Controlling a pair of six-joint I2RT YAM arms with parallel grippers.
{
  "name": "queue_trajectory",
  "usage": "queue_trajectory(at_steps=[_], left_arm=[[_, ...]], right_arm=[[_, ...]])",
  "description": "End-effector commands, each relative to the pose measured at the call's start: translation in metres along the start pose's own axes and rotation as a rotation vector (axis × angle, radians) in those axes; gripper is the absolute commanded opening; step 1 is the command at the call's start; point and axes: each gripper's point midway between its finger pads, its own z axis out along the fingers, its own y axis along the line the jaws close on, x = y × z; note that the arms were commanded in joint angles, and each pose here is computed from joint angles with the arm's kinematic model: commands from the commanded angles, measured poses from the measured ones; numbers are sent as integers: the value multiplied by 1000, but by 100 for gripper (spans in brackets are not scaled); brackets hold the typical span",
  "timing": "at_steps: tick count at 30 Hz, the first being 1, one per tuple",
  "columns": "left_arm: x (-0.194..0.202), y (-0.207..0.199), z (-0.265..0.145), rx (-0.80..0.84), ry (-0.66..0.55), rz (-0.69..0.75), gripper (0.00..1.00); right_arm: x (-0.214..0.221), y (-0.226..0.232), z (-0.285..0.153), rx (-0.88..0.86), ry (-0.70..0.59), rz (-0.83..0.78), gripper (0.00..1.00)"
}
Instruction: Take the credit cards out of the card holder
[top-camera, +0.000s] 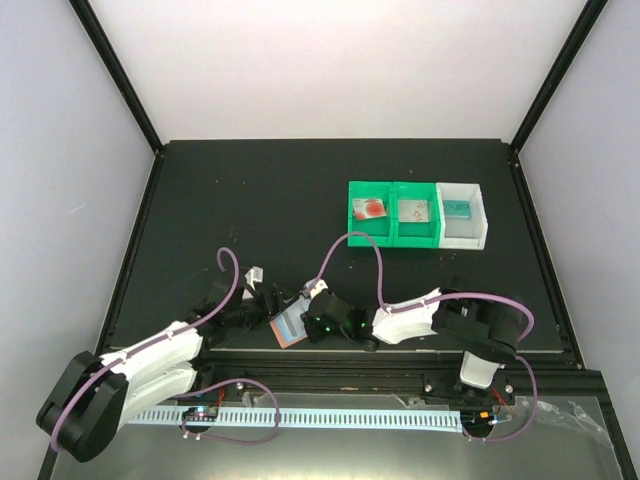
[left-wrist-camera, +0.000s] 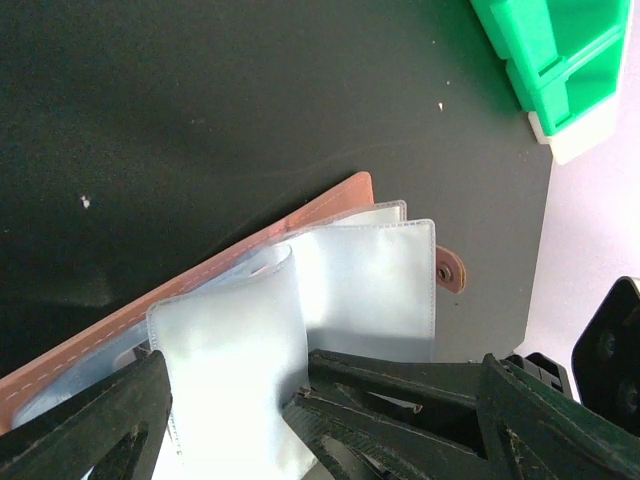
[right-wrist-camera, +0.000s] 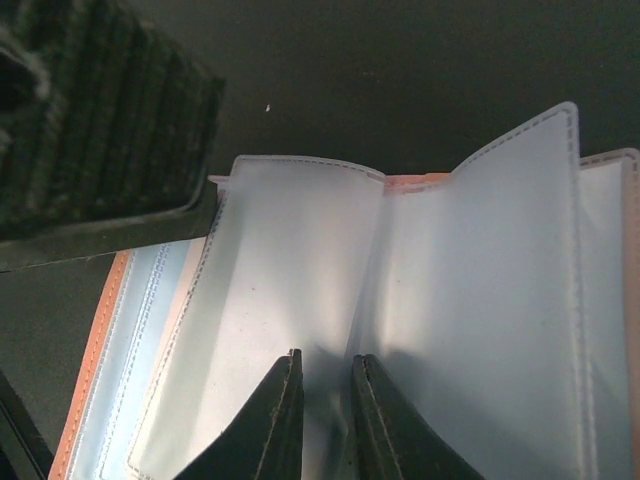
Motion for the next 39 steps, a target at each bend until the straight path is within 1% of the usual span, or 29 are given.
queue_trajectory(at_steps=[1, 6, 11, 14, 20, 26, 29, 34, 36, 38, 39], left_arm=[[-5, -12, 3, 36, -1, 11, 85], [-7, -14, 9, 38, 13, 11, 85], [-6, -15, 14, 42, 32, 9, 84], [-7, -24, 14, 66, 37, 10, 82], [-1, -52, 20, 126, 71, 29, 82], [11, -59, 33, 137, 115, 31, 82], [14, -63, 36, 142, 134, 42, 79], [1, -64, 22, 97, 58, 81, 80], [-3, -57, 14, 74, 39, 77, 81], [-7, -47, 6, 62, 14, 58, 81], [-9, -42, 3, 56, -2, 52, 81]], right_arm=[[7, -3, 2, 2, 3, 21, 17], [5, 0, 0, -15, -4, 34, 18], [-2, 6, -8, -47, -22, 46, 25], [-7, 10, -16, -65, -36, 46, 27], [-8, 9, -31, -81, -50, 39, 33], [-14, 9, -54, -109, -83, 3, 34], [-12, 10, -57, -113, -73, -23, 35], [-13, 20, -49, -143, -53, -19, 34], [-13, 22, -43, -143, -44, -9, 34], [-13, 24, -37, -138, -32, -5, 36], [-12, 24, -33, -132, -21, -8, 38]])
